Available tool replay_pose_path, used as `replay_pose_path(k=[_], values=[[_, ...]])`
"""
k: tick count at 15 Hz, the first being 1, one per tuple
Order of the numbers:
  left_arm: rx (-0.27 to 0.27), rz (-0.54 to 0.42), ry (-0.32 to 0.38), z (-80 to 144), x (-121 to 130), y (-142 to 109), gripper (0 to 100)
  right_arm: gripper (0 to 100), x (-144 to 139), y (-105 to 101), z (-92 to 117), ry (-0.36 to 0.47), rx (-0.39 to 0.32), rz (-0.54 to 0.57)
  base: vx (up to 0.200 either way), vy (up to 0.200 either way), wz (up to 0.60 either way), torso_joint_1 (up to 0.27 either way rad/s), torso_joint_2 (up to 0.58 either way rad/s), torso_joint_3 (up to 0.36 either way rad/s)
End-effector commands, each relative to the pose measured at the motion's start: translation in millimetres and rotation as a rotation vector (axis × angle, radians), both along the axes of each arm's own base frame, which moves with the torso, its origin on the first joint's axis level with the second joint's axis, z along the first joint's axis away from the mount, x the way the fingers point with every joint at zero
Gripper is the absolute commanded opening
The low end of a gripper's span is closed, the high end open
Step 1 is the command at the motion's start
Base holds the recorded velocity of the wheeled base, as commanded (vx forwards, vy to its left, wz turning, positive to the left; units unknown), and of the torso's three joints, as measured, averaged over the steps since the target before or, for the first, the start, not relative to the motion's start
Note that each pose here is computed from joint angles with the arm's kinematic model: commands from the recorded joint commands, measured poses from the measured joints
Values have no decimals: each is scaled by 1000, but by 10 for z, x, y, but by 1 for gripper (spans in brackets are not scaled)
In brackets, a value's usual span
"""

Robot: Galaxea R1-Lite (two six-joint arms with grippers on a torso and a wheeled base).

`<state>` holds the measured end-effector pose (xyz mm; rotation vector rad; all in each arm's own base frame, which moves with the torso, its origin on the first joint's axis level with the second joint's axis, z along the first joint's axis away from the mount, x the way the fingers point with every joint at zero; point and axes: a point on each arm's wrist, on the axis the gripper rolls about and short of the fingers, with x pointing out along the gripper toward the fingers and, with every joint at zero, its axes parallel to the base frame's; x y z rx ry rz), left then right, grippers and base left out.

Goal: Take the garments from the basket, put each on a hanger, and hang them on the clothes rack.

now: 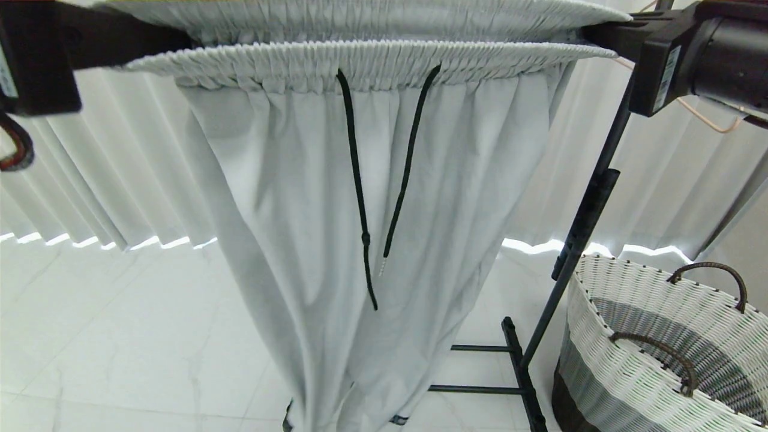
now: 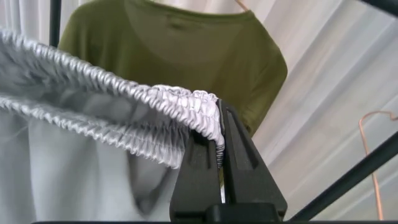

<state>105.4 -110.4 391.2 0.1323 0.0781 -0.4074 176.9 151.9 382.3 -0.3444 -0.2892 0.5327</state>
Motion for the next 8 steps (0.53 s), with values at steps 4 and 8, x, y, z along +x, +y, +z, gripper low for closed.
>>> replay_pose_path(k=[4,8], values=[[24,-51,-8,66,33,-177,0,0,-303,-160,501,-38,-7,34,0,0,0,0,0,0],[-28,-46,-47,252,86,-243,0,0,-551,-402,550,29,-68,29,0,0,0,0,0,0]])
